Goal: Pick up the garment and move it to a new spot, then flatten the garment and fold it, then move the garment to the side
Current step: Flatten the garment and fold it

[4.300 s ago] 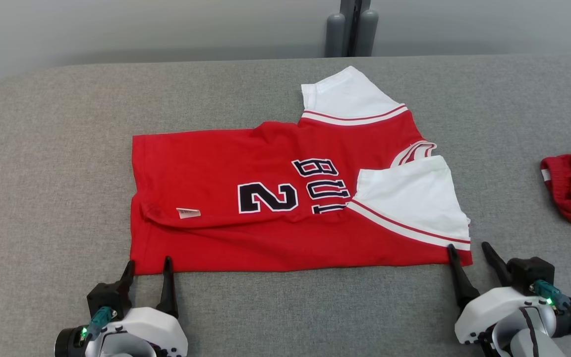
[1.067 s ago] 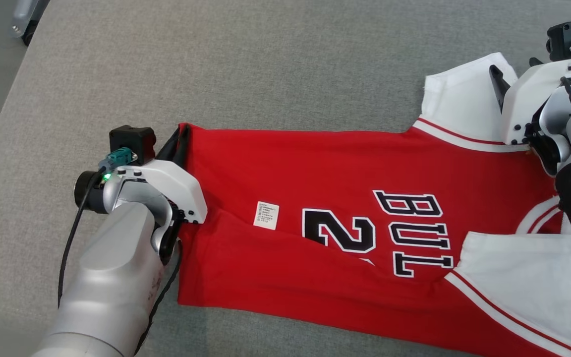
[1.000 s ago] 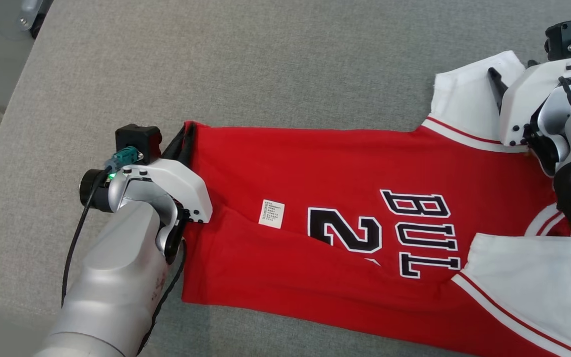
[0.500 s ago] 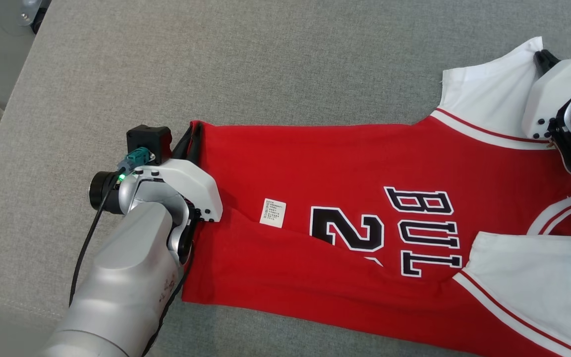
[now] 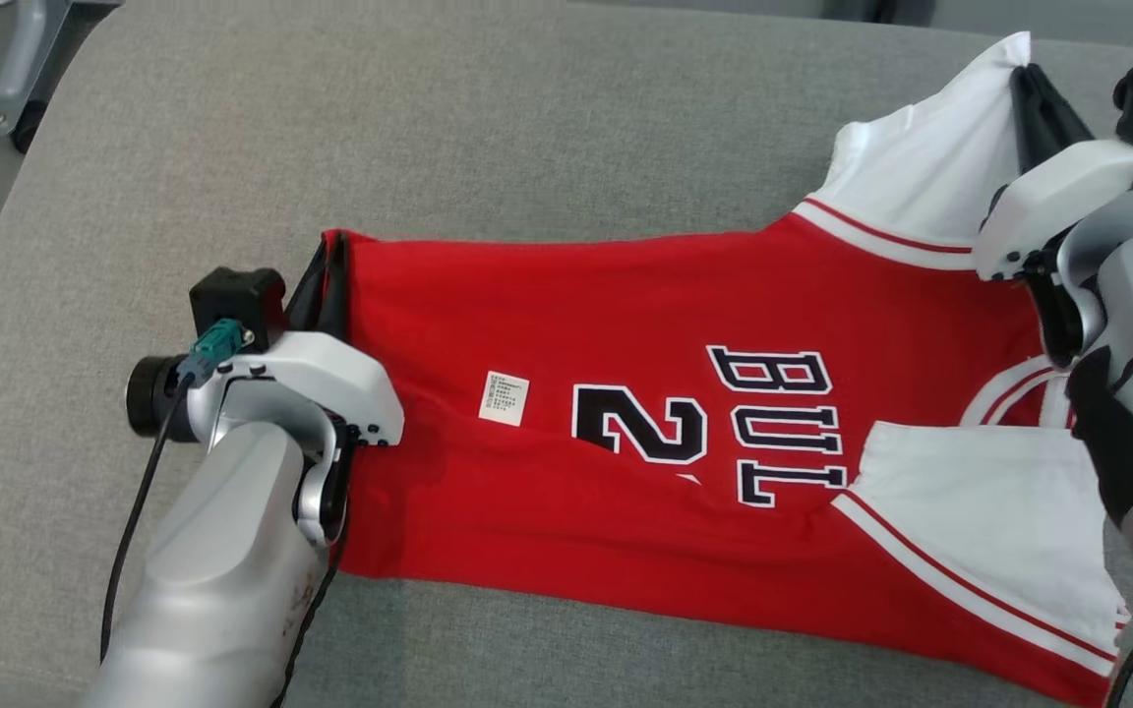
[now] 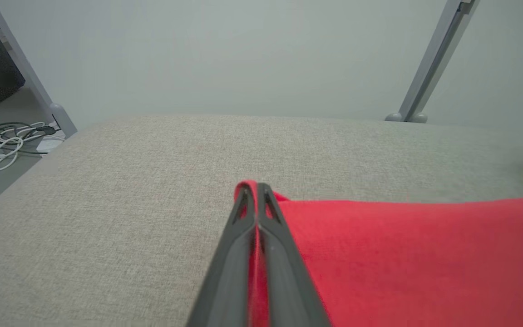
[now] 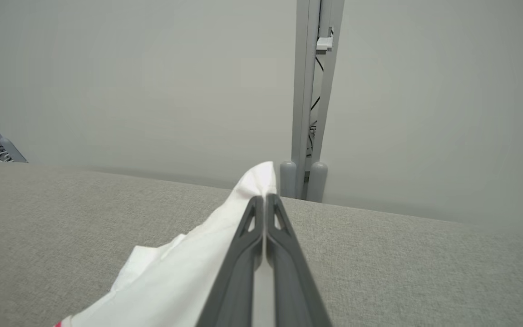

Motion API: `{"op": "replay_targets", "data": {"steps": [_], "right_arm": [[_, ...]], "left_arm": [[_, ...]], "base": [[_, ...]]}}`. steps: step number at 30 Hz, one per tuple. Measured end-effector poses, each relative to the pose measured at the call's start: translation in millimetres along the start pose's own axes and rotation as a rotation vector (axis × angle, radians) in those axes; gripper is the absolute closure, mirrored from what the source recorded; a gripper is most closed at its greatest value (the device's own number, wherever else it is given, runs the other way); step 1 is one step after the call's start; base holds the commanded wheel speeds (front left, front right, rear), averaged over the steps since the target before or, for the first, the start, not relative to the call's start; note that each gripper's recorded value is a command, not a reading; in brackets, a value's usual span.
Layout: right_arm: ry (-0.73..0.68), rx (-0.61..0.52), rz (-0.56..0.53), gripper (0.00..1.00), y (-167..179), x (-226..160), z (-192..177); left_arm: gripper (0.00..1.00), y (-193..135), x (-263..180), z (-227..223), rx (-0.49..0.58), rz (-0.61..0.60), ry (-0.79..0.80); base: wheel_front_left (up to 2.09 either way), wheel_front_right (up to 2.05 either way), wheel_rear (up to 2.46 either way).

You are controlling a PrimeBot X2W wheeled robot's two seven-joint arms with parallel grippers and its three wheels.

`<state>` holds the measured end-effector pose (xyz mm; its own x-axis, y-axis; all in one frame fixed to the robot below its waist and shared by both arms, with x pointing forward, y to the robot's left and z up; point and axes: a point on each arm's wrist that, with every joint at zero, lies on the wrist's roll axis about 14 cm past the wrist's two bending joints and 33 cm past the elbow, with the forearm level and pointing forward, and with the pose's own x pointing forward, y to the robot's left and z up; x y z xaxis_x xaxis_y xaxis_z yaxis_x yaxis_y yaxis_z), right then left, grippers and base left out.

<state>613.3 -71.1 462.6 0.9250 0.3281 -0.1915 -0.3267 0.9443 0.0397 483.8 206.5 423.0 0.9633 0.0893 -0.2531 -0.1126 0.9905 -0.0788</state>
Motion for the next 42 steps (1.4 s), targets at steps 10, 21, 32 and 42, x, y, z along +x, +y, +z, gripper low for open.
{"op": "replay_targets", "data": {"steps": [10,21,32,42], "right_arm": [[-0.074,0.114,-0.009,1.00,11,-80,-18],[-0.035,0.255,-0.088,1.00,16,-175,-63],[-0.054,0.324,-0.172,1.00,8,-217,-72],[-0.068,0.340,-0.215,0.00,-1,-226,-73]], "left_arm": [[1.00,3,-32,-12,0.002,-0.009,0.001],[1.00,9,-77,-40,0.012,-0.010,0.047],[1.00,6,-115,-74,0.006,-0.014,0.116],[0.00,28,-125,-48,-0.021,0.099,0.001]], "base": [[0.00,0.00,0.00],[0.00,0.00,0.00],[0.00,0.00,0.00],[0.00,0.00,0.00]]}}
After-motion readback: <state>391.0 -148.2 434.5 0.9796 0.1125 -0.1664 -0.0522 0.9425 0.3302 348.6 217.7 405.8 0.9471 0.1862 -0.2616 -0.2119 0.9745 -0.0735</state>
